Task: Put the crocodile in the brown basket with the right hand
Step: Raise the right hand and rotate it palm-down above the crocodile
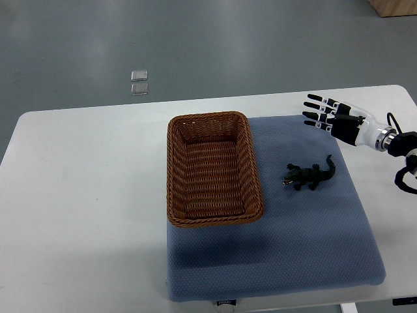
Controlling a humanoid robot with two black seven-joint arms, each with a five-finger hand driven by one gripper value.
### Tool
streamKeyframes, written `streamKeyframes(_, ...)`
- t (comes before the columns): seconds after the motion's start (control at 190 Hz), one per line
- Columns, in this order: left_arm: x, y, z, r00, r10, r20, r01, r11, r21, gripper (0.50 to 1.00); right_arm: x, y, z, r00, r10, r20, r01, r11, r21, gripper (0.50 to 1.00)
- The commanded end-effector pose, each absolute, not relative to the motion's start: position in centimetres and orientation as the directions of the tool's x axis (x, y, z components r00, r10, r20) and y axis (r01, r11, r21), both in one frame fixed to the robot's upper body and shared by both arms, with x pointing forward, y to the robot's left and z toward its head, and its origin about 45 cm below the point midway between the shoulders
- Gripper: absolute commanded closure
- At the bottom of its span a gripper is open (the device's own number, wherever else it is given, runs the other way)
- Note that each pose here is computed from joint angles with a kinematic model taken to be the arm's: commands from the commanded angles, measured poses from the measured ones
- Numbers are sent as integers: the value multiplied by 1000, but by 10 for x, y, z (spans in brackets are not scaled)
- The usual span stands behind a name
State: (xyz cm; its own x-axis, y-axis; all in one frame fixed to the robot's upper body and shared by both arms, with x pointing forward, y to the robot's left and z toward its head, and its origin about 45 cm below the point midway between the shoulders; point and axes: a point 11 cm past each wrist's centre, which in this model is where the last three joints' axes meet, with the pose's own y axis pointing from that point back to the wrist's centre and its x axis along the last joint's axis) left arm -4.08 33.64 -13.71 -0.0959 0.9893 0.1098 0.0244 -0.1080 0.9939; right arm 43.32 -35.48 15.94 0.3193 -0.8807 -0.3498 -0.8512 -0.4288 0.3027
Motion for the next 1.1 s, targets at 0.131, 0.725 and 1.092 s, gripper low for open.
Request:
streamKeyframes(0.131, -41, 336, -137, -93, 990, 110, 25, -108, 994, 500, 433, -356, 160, 317, -882, -349, -853, -426, 302, 566)
streamKeyframes(0.725, -41, 336, -137, -86, 990, 108, 24, -106, 994, 500, 444, -378, 189, 335, -907, -256, -866, -403, 295, 568)
streamKeyframes(1.092, -41, 336, -137, -86, 990, 108, 26, -106, 994, 500, 446, -381, 196, 362, -911, -196, -877, -404, 260, 568)
